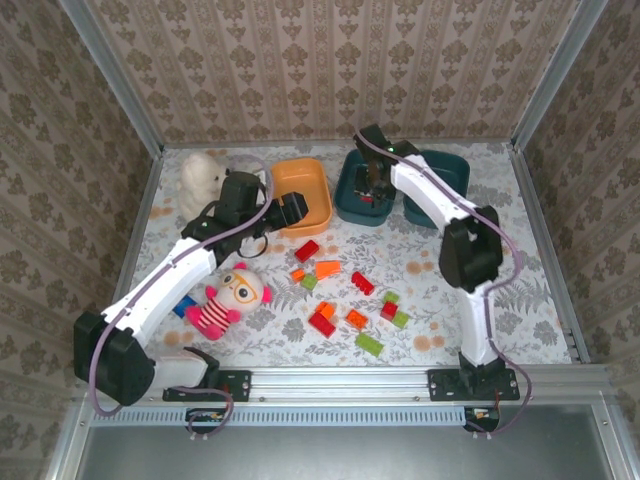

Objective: Sort the legos into containers by color

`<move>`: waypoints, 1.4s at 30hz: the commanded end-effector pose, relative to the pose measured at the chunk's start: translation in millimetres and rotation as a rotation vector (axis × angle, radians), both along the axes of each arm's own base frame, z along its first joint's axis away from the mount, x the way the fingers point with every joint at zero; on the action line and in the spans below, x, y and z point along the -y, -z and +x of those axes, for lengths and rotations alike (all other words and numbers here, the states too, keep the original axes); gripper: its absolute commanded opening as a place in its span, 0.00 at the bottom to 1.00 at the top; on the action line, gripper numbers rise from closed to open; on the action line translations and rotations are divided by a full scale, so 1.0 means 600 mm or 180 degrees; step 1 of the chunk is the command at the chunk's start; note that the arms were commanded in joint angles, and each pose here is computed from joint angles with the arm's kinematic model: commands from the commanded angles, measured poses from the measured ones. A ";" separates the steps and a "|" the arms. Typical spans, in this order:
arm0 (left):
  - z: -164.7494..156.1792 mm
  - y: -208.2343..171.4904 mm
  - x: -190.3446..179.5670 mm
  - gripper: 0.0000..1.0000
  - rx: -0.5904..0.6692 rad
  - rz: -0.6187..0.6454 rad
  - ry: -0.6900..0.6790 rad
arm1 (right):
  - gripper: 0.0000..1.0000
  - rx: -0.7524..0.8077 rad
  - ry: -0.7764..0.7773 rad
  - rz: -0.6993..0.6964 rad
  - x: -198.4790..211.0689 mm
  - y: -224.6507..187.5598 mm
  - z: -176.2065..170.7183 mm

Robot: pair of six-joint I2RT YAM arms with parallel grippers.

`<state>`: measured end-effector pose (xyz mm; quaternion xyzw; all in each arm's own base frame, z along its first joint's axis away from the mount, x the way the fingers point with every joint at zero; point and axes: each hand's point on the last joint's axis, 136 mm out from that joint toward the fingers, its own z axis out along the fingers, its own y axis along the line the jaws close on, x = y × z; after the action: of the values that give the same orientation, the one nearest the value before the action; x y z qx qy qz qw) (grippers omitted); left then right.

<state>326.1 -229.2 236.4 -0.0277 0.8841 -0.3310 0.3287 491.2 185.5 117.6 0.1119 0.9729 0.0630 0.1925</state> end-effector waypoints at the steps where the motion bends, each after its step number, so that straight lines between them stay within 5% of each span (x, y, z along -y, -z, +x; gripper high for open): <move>1: 0.009 -0.030 0.012 0.80 0.0108 -0.0108 0.0114 | 0.27 -0.0259 -0.0058 -0.0039 0.013 0.046 0.022; 6: 0.012 -0.019 0.016 0.80 0.0062 -0.0110 0.0138 | 0.32 -0.0506 0.0038 0.0067 0.023 0.104 0.051; 10: 0.008 -0.016 0.012 0.80 0.0041 -0.0064 0.0144 | 0.46 -0.0555 0.0067 0.0109 0.028 0.117 0.055; 15: -0.002 -0.008 0.004 0.80 -0.0013 0.0008 0.0170 | 0.60 -0.0248 -0.0006 0.0189 0.022 0.049 0.070; 21: -0.022 0.027 -0.010 0.77 -0.0232 0.0177 0.0164 | 0.62 0.0329 -0.0270 0.0257 0.000 -0.095 0.062; 26: -0.058 0.101 -0.039 0.71 -0.0638 0.0677 0.0118 | 0.62 0.0970 -0.0793 0.0474 -0.054 -0.201 -0.016; 29: -0.079 0.147 -0.045 0.68 -0.0982 0.0890 0.0076 | 0.63 0.1245 -0.1137 0.0992 -0.092 -0.221 -0.095; 34: -0.100 0.199 -0.024 0.67 -0.1428 0.0987 -0.0115 | 0.72 0.1323 -0.1687 0.1740 -0.128 -0.191 -0.248; 39: -0.117 0.247 -0.018 0.67 -0.1917 0.1108 -0.0439 | 0.90 0.1425 -0.1857 0.1853 -0.118 -0.168 -0.356; 42: -0.123 0.272 -0.026 0.67 -0.2166 0.1154 -0.0670 | 0.92 0.1325 -0.1794 0.1847 -0.102 -0.152 -0.381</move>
<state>255.9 -223.7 76.4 -0.1023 0.9830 -0.1365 0.0678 263.7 242.5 176.0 -0.1143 0.8809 0.3667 0.2765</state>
